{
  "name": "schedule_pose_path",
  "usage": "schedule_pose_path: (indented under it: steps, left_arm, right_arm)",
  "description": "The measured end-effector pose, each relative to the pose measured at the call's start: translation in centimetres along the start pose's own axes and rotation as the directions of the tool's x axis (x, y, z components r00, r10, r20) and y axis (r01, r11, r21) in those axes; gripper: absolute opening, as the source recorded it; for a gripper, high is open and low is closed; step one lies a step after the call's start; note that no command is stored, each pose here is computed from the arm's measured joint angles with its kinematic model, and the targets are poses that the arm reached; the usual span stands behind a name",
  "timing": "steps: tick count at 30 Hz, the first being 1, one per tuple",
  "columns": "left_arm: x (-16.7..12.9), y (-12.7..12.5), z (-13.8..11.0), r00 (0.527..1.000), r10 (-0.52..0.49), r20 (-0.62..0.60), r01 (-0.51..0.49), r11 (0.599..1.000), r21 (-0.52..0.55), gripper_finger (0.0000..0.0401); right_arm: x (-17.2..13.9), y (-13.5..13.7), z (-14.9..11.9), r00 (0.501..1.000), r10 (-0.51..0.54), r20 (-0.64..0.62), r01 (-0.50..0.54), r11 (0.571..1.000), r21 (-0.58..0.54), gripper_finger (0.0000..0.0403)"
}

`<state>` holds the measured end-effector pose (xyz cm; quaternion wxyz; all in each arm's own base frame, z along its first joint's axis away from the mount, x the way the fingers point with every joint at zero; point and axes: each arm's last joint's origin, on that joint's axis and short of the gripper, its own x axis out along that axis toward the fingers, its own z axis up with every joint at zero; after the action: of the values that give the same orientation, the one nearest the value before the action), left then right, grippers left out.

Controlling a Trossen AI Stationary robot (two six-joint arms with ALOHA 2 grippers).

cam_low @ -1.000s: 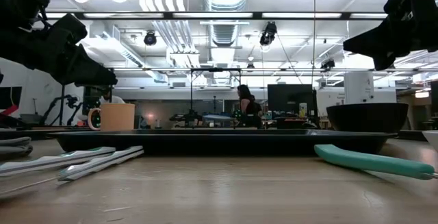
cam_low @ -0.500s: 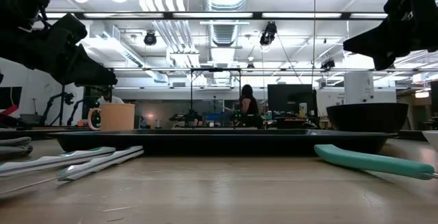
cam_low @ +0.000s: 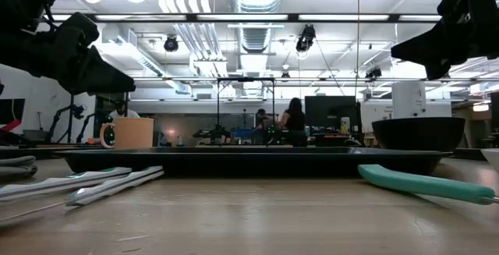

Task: Set up tray
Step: Put the orange mug on the top left of the black serving tray

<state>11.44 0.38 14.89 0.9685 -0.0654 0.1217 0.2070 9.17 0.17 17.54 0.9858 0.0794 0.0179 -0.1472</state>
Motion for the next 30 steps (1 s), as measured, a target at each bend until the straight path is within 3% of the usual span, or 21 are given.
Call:
schedule_pose_path:
  steps: [17, 20, 24, 30]
  left_arm:
    - [-0.2, -0.1, 0.9, 1.000, 0.005, 0.013, -0.004, 0.996, -0.095, 0.0137]
    - [-0.5, 0.0, 2.1, 0.999, 0.054, -0.007, -0.054, 0.999, -0.008, 0.0143]
    - [-1.5, 0.5, 4.2, 0.977, 0.157, -0.147, -0.145, 0.986, 0.084, 0.0157]
    - [-1.8, 0.9, 8.8, 0.933, 0.297, -0.205, -0.310, 0.950, -0.034, 0.0192]
  right_arm:
    - [0.0, 0.0, 0.1, 1.000, 0.001, 0.005, 0.000, 1.000, -0.023, 0.0047]
    - [0.0, 0.0, 0.1, 1.000, 0.001, 0.005, 0.000, 1.000, -0.023, 0.0047]
    - [0.0, 0.0, 0.1, 1.000, 0.000, 0.005, 0.000, 1.000, -0.023, 0.0047]
    - [0.0, 0.0, 0.1, 1.000, 0.001, 0.006, -0.001, 1.000, -0.019, 0.0047]
